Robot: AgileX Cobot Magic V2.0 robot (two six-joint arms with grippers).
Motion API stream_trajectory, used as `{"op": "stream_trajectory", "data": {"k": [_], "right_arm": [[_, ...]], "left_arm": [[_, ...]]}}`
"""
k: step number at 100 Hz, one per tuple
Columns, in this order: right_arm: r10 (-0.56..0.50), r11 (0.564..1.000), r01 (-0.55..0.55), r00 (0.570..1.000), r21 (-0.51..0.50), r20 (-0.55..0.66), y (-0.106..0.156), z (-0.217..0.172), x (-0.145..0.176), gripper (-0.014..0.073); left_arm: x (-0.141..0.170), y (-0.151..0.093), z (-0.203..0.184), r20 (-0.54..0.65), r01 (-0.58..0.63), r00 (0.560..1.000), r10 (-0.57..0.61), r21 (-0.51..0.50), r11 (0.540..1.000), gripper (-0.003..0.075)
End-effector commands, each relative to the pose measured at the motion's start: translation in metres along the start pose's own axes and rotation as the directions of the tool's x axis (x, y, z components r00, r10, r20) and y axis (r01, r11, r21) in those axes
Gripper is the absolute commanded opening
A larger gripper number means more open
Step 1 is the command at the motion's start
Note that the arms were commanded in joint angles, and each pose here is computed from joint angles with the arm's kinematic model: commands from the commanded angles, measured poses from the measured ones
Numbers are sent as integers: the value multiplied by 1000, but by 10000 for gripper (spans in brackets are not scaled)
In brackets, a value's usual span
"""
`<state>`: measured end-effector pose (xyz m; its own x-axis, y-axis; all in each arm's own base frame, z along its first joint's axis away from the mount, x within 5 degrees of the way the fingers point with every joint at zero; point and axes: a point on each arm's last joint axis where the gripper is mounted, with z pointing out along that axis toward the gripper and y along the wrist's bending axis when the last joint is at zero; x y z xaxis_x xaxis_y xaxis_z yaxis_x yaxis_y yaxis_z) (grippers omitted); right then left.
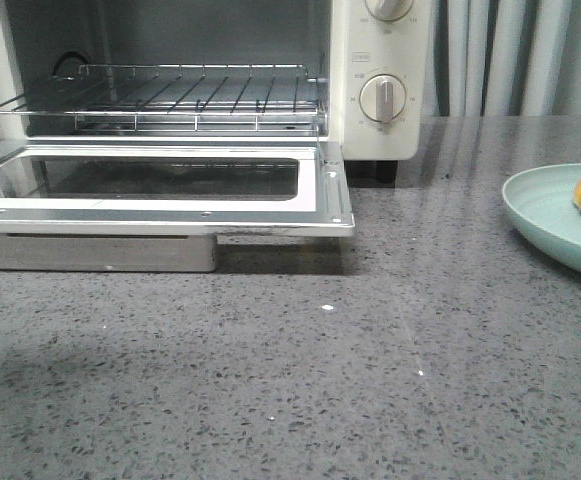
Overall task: Put bread in oven
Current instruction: 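Move the right gripper above the croissant on the green plate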
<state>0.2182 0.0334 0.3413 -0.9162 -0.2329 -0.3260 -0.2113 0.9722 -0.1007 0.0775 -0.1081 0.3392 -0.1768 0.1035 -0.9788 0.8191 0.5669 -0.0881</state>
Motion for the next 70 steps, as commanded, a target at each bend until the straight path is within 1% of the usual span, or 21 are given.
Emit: {"op": "stream_trajectory", "data": {"k": [1, 21, 34, 57, 70], "right_arm": [[18, 1000, -18, 999, 8, 26, -3, 1, -4, 510], [30, 999, -29, 999, -35, 35, 1, 19, -16, 510], [32, 999, -31, 998, -42, 45, 2, 29, -24, 510], [26, 999, -27, 1000, -43, -1, 3, 54, -34, 510], [22, 999, -25, 998, -45, -57, 4, 69, -37, 498]], "left_arm": [[-17, 0, -4, 98, 10, 995, -10, -8, 1000, -20], [-17, 0, -4, 98, 10, 995, -10, -8, 1000, -20], [-17, 0, -4, 101, 11, 995, -10, -9, 1000, -20], [-18, 0, -4, 112, 9, 994, -7, -13, 1000, -20], [-19, 0, -4, 113, 9, 994, -7, -14, 1000, -20]]}}
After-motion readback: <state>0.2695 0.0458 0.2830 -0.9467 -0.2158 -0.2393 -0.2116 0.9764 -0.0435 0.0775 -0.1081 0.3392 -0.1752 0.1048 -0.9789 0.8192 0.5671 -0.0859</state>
